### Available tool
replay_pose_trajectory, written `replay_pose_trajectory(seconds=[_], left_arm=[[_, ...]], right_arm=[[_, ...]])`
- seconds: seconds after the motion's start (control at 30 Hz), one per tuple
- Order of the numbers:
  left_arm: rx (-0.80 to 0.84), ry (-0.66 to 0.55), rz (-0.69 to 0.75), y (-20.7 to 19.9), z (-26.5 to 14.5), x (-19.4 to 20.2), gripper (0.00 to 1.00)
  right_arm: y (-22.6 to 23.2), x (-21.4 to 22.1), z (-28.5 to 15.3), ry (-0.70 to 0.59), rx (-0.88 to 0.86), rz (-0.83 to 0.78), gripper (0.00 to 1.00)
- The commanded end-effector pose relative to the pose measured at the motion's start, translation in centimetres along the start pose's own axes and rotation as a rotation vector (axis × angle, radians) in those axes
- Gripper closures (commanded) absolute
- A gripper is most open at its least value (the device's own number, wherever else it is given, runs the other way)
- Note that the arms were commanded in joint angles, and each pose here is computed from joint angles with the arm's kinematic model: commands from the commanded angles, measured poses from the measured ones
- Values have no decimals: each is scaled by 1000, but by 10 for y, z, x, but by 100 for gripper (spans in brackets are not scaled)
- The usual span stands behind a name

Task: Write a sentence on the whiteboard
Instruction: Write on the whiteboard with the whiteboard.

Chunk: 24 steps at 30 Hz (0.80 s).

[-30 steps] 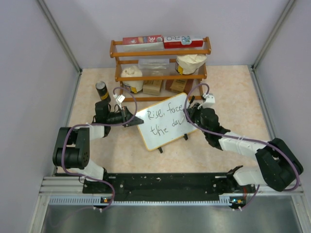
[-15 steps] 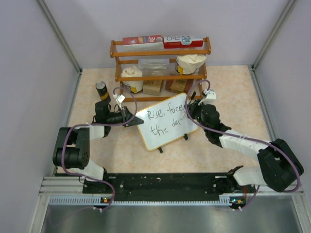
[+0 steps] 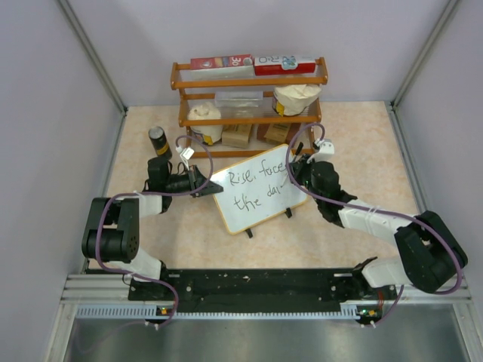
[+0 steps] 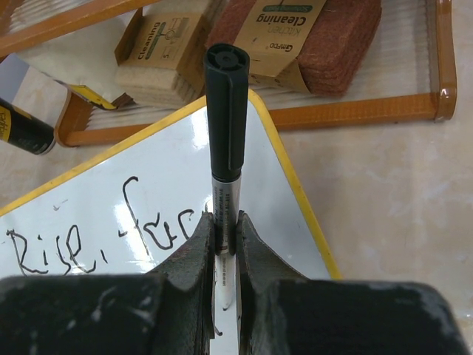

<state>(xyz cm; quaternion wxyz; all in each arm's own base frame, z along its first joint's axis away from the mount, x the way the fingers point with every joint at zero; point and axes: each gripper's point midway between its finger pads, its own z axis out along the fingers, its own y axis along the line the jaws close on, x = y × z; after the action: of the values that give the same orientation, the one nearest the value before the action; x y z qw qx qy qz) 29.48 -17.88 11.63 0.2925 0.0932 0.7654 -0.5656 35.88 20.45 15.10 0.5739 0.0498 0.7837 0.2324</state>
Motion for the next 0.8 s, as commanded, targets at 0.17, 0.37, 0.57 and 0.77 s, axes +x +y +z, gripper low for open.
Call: replay_pose_trajectory(seconds=[0.17, 0.37, 0.57, 0.77], left_arm=[[-203, -36, -39, 51, -7, 12, 100], [-204, -36, -40, 51, -7, 12, 100], [-202, -36, -39, 50, -7, 12, 100], [-204, -36, -40, 51, -7, 13, 100]], right_arm=[[-5, 8, -1, 15, -4, 17, 100], [-6, 13, -5, 29, -12, 22, 100], [-9, 19, -12, 44, -14, 24, 100], [-10, 25, -17, 57, -26, 38, 100]])
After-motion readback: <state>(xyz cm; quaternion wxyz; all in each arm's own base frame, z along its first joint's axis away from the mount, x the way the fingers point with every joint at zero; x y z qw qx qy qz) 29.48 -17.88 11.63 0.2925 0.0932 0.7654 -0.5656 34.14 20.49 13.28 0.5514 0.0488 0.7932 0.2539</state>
